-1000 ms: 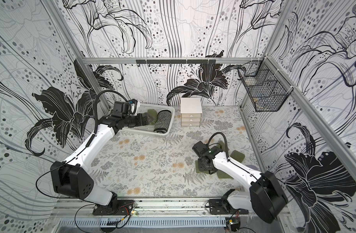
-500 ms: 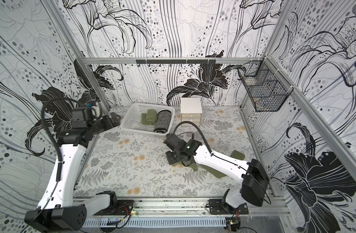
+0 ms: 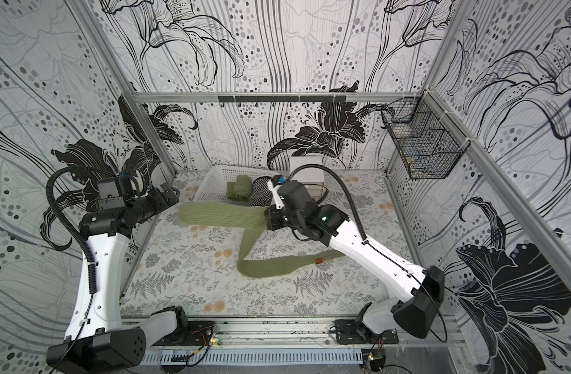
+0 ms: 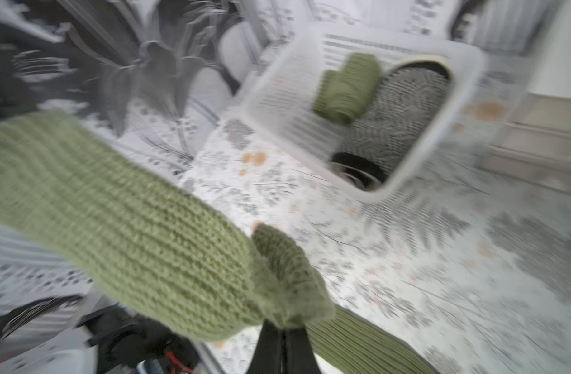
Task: Roll up the scarf and place it into the basket
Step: Flatten out the scarf at the center of the board.
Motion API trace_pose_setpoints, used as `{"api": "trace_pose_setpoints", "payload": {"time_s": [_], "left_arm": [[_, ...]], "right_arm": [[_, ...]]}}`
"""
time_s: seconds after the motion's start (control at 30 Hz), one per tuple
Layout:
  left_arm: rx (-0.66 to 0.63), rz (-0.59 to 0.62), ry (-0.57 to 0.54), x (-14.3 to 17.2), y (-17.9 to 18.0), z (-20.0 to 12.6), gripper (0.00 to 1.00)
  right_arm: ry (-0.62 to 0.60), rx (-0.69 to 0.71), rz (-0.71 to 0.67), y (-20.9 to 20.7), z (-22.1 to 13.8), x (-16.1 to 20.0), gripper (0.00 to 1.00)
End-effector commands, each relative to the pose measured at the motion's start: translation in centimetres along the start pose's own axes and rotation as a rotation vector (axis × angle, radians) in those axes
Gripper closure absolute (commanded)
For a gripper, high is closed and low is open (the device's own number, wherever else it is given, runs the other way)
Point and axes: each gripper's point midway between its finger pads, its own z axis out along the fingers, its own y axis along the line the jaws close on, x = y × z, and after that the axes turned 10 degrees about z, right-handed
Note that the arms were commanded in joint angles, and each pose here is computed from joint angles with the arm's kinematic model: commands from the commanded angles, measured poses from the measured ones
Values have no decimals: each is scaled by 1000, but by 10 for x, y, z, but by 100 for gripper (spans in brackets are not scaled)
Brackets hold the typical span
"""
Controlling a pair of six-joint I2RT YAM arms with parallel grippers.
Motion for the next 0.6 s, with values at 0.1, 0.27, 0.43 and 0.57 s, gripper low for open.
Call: {"api": "trace_pose_setpoints", "payload": {"time_s": [0.1, 0.27, 0.43, 0.57], "left_arm": [[174, -23, -23, -2, -25, 13, 1], [361, 16, 58, 15, -67, 25, 1], [334, 74, 120, 43, -86, 37, 1], [295, 18, 153, 65, -73, 55, 1]], "right_arm": [[61, 645, 147, -185, -58, 84, 100], [37, 703, 174, -208, -67, 97, 29], [106, 558, 43, -185, -17, 83, 18], [198, 445, 5, -161, 26, 89, 20]]}}
